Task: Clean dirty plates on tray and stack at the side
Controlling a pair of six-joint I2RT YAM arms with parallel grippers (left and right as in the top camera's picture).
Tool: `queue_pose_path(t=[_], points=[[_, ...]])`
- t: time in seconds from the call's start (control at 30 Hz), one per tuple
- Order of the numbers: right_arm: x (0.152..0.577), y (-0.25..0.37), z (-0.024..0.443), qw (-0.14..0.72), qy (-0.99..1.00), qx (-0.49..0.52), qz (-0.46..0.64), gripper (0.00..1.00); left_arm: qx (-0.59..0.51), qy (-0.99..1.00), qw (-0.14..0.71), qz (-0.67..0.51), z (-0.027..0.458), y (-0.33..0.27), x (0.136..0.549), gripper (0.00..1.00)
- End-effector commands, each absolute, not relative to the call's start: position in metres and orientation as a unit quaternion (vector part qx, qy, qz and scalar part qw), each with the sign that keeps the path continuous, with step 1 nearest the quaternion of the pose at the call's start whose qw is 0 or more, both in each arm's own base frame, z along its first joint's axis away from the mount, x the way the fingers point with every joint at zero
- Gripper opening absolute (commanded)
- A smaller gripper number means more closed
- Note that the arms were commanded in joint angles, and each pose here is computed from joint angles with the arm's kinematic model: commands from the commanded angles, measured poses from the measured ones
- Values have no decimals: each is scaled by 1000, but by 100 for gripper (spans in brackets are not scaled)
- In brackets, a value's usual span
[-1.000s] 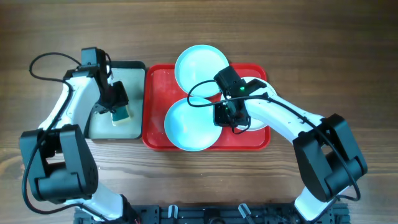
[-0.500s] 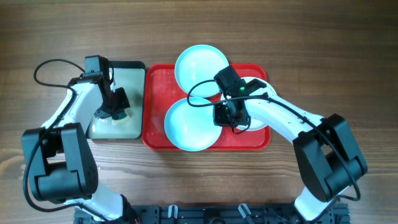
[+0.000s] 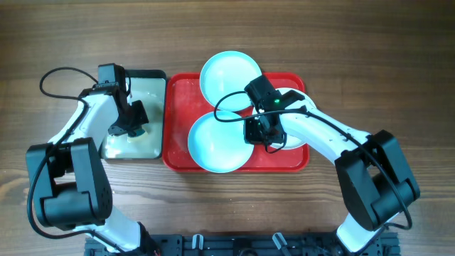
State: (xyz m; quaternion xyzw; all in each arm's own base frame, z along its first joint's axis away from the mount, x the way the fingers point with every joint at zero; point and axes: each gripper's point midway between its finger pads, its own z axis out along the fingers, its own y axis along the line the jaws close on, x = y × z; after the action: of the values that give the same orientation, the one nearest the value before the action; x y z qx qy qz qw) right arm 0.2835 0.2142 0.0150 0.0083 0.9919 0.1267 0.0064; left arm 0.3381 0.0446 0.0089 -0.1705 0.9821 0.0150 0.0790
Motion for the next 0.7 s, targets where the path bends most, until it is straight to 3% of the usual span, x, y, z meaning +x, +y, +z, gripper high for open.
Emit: queue_pose_path(t=[0.0, 0.13, 0.27, 0.67], points=[[281, 211, 7, -2, 993, 8, 118, 8, -168, 983, 72, 19, 4, 45, 336, 4], [281, 211, 7, -1, 993, 8, 118, 6, -157, 976, 152, -4, 56, 41, 366, 4], [281, 212, 7, 0, 993, 8, 119, 4, -43, 976, 213, -31, 97, 24, 374, 4], [288, 211, 7, 16, 993, -4, 114, 4, -26, 983, 179, -41, 90, 16, 358, 4]])
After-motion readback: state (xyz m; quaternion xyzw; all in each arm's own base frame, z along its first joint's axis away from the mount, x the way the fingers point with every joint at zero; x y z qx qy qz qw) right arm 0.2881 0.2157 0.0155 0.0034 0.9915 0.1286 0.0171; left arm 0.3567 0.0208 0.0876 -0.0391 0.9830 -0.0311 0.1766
